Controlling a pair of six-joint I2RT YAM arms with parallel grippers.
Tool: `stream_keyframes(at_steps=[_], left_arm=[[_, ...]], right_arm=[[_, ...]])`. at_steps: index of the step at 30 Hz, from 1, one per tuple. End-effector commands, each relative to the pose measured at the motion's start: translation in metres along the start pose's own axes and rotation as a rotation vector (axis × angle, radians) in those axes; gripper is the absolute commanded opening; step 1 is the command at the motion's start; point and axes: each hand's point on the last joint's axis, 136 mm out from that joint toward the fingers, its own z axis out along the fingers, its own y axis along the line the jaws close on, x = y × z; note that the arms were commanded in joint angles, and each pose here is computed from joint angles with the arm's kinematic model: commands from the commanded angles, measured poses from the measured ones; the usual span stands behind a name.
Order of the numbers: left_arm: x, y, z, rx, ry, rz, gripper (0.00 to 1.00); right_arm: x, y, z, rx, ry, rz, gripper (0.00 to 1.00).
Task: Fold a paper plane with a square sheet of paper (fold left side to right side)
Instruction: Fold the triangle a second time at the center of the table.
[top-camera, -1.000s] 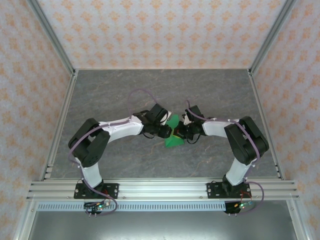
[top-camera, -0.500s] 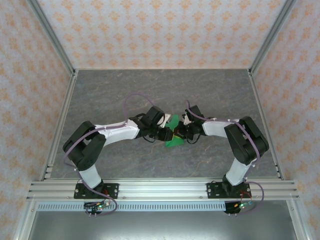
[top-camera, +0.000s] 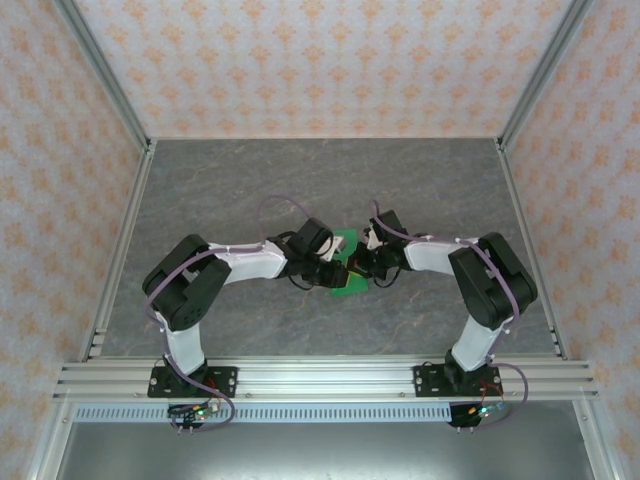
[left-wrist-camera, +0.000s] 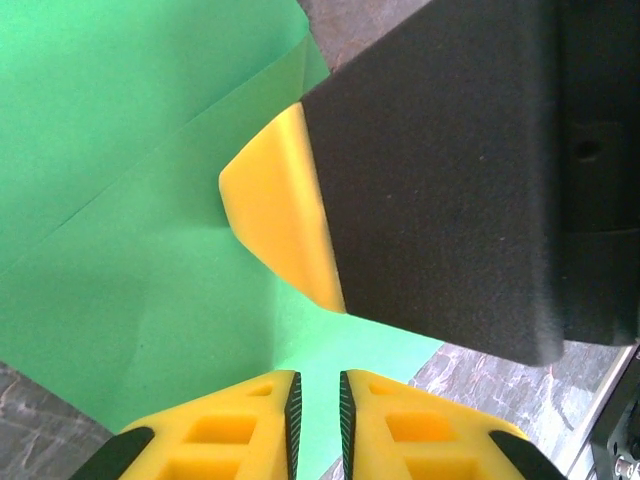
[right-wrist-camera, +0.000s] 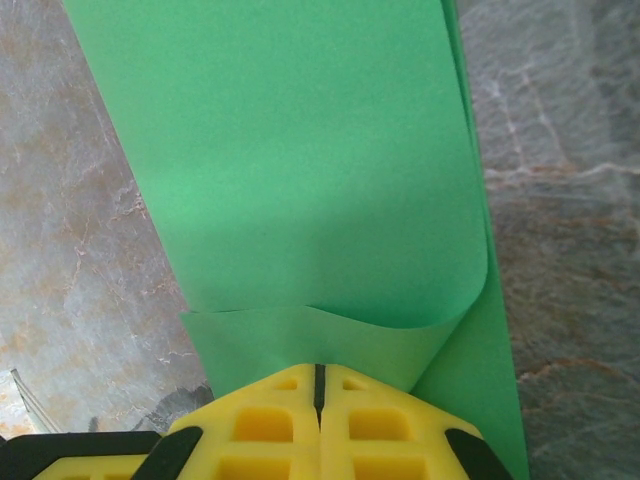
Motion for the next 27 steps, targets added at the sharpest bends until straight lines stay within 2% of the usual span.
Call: stream_keyframes(at_steps=[1, 19, 27], left_arm=[[0.007, 0.008, 0.004, -0.009, 0.012, -0.022, 0.19], [0.024, 0.032, 0.009, -0.09, 0.052, -0.035, 0.16], [0.035, 0.039, 0.015, -0.113, 0.083, -0.034, 0.1]], right_arm=[[0.008, -0.024, 0.005, 0.106, 0.024, 0.017, 0.06], [0.006, -0.02, 0.001, 0.103, 0.013, 0.0, 0.06], [-0.002, 0.014, -0.014, -0.038, -0.044, -0.039, 0.03]])
